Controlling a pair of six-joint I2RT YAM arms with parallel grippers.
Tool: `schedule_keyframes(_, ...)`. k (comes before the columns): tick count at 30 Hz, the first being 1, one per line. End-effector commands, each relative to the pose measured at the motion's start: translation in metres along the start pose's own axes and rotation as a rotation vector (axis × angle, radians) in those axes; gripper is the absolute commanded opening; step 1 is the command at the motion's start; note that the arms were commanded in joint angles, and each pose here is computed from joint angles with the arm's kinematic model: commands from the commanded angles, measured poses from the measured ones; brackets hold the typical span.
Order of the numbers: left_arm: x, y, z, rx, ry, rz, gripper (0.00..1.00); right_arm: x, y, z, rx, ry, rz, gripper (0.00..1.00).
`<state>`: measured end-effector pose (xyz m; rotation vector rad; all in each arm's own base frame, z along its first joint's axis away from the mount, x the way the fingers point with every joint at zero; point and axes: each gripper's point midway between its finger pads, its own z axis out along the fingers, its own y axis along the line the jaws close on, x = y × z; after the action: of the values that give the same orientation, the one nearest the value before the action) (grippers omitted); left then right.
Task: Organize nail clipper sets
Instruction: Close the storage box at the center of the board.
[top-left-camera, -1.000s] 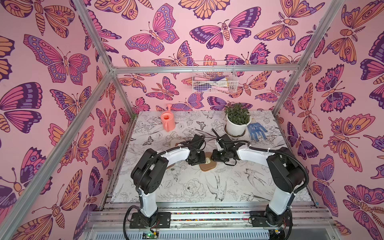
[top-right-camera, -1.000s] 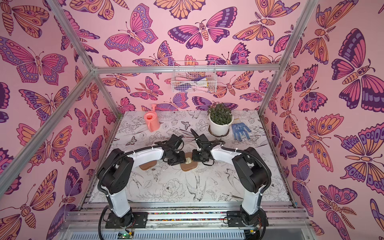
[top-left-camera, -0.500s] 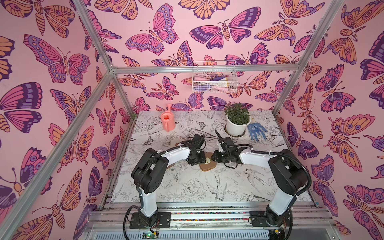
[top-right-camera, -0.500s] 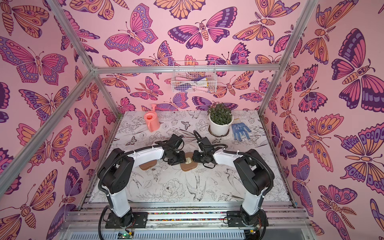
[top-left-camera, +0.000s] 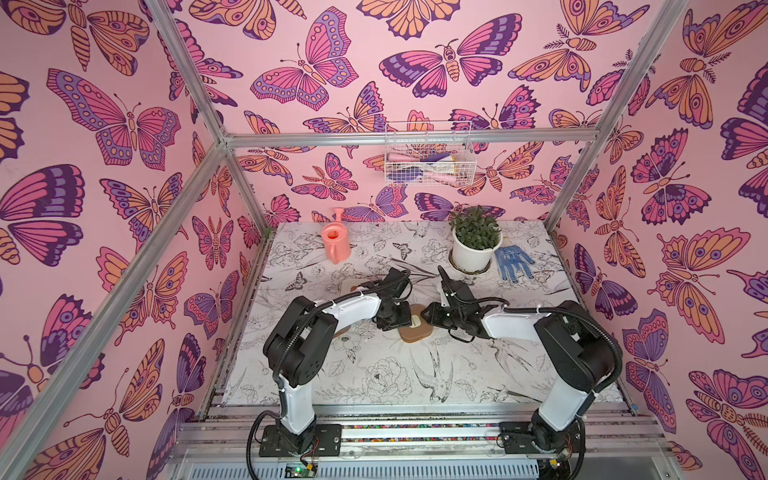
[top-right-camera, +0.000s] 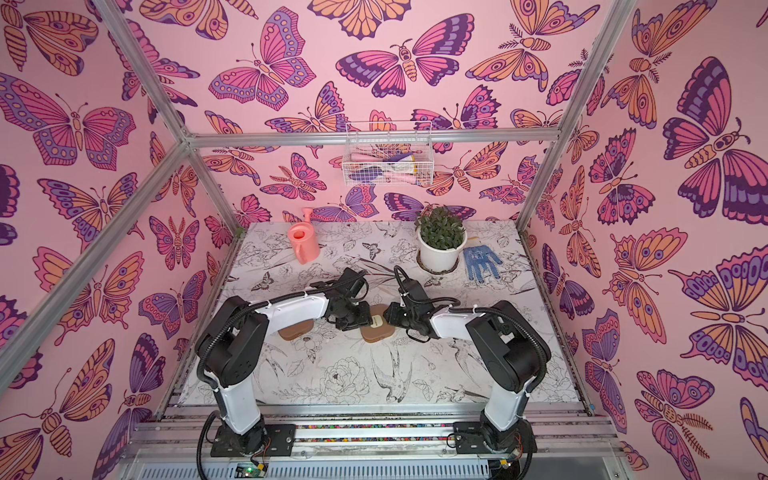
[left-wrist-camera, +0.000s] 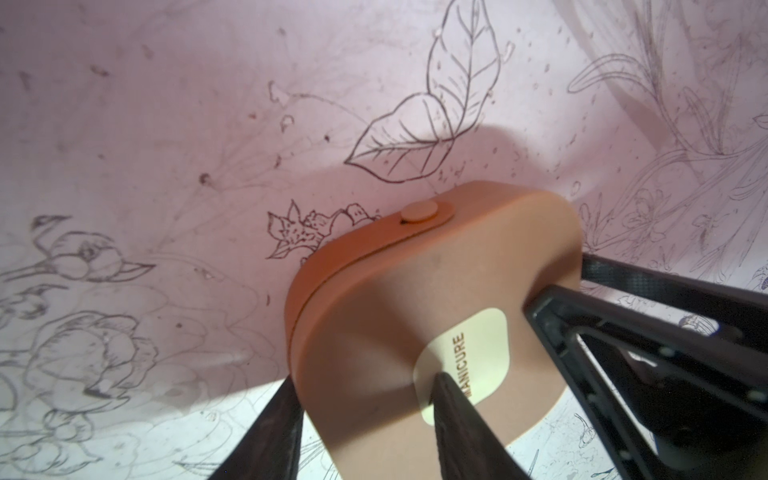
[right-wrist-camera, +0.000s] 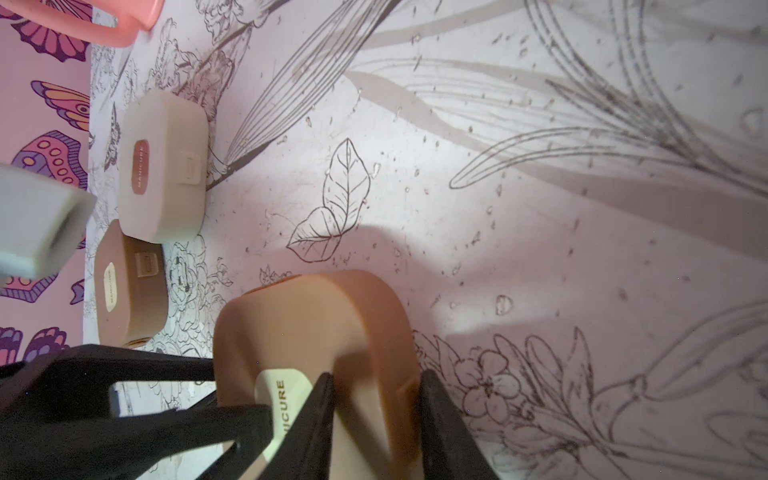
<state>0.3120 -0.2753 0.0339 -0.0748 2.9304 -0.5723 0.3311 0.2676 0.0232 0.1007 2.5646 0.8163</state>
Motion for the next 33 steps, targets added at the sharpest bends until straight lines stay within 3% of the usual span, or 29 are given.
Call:
schedule_keyframes(1,0.014,0.001,0.016,-0.013,0.054,0.001,0.51,0.15,-0.123,-0.016,0.41,0.458,0.123,0.34)
schedule_keyframes(7,0.009,0.0,0.01,-0.015,0.029,0.018,0.51,0.124,-0.104,-0.015,0.377,0.42,0.036,0.36)
schedule_keyframes(16,-0.017,-0.007,-0.011,-0.014,-0.045,0.055,0.51,-0.014,-0.028,-0.058,0.358,0.131,-0.239,0.45)
schedule_keyframes(19,-0.029,-0.012,-0.021,-0.003,-0.08,0.071,0.53,-0.044,-0.01,-0.082,0.349,0.043,-0.288,0.47)
schedule_keyframes(28,-0.061,-0.04,-0.073,0.028,-0.211,0.161,0.82,-0.049,-0.027,-0.126,0.313,-0.037,-0.261,0.51)
schedule_keyframes(31,-0.076,-0.031,-0.116,-0.04,-0.353,0.197,0.96,-0.06,-0.051,-0.144,0.353,-0.096,-0.221,0.5)
schedule_keyframes(33,-0.086,-0.015,-0.155,-0.108,-0.482,0.208,0.98,-0.076,-0.072,-0.161,0.416,-0.187,-0.197,0.5)
